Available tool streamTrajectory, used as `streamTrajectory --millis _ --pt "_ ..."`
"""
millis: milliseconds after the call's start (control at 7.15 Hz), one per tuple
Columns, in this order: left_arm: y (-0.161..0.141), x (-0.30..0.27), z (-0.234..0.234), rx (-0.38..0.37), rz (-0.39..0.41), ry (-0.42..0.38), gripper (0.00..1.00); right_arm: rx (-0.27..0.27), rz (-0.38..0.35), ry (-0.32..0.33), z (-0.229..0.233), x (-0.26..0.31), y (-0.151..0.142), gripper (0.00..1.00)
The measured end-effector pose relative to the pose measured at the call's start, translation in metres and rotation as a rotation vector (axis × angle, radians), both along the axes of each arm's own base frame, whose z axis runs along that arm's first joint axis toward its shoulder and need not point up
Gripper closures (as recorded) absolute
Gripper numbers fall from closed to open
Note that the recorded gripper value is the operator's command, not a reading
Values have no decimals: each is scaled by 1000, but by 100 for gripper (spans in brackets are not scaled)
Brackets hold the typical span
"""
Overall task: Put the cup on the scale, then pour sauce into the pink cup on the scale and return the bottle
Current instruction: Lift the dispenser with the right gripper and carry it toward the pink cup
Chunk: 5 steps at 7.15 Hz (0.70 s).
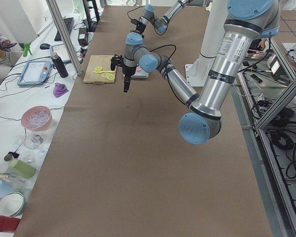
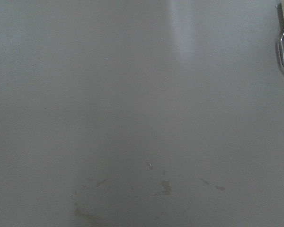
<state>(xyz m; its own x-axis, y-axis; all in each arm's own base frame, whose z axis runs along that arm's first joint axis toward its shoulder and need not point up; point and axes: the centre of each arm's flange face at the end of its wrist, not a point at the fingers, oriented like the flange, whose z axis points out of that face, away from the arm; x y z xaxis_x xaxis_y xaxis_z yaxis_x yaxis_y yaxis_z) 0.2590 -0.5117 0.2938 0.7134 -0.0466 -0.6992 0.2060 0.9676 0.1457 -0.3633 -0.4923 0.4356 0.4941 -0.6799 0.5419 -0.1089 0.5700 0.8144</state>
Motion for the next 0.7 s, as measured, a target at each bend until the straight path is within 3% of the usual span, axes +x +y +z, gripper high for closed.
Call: streamTrajectory --millis 280,559,699 --pt "-1 1 5 -7 2 -7 3 -41 67 155 -79 -27 31 100" --pt "-2 2 9 -11 4 -11 3 -44 143 362 -162 -56 75 100" --pt "-3 3 10 -13 3 -13 3 -43 160 442 -179 -69 86 100"
